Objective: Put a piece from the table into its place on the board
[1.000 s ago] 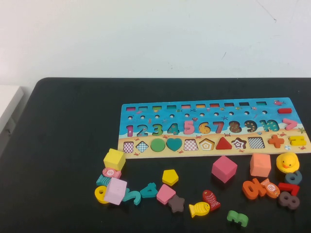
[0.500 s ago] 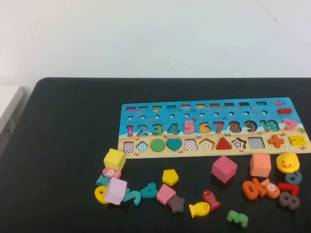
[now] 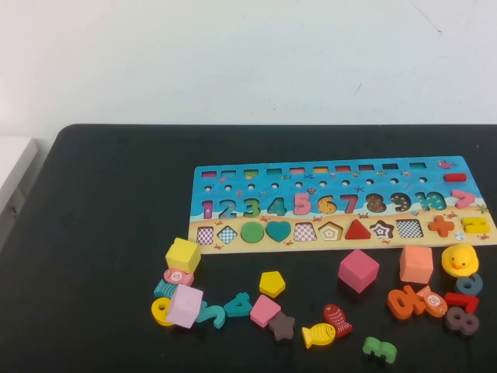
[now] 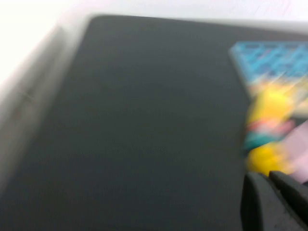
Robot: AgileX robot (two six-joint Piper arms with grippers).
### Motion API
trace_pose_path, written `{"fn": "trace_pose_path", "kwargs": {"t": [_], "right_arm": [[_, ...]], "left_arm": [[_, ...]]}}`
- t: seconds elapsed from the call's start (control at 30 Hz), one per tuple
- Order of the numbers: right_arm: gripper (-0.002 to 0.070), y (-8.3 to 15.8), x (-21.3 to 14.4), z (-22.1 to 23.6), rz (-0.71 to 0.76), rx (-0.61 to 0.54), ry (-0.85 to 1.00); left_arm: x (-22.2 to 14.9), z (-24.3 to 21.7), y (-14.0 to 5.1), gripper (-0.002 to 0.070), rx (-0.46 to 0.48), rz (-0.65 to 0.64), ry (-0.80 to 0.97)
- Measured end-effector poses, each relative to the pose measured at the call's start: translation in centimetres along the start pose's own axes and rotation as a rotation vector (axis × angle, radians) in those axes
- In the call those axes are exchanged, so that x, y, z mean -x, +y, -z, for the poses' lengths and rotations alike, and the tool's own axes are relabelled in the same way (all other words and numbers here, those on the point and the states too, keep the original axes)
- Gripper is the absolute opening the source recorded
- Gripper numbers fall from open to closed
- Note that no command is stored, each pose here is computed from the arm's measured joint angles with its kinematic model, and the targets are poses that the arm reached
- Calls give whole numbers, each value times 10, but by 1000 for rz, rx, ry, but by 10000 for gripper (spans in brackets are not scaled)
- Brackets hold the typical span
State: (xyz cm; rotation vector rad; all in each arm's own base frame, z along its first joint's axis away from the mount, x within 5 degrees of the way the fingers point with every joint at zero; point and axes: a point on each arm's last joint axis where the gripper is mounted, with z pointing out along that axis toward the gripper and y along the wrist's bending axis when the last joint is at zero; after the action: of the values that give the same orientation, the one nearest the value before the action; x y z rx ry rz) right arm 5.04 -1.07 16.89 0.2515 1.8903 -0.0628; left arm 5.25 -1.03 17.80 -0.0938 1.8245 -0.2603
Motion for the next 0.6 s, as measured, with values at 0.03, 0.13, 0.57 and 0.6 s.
{"fn": "trace_pose_path", "kwargs": {"t": [0.03, 0.13, 0.57, 0.6], "right_arm": [[19, 0, 0, 0, 0, 0, 0], [18, 0, 0, 0, 0, 0, 0], [19, 0, 0, 0, 0, 0, 0], [19, 0, 0, 0, 0, 0, 0]], "left_arm": [[1, 0, -3, -3, -33, 140, -5], [5, 1, -10, -3, -121, 484, -30], [37, 12, -21, -3, -233, 550, -149], [48, 17, -25, -3, -247, 494, -161]]}}
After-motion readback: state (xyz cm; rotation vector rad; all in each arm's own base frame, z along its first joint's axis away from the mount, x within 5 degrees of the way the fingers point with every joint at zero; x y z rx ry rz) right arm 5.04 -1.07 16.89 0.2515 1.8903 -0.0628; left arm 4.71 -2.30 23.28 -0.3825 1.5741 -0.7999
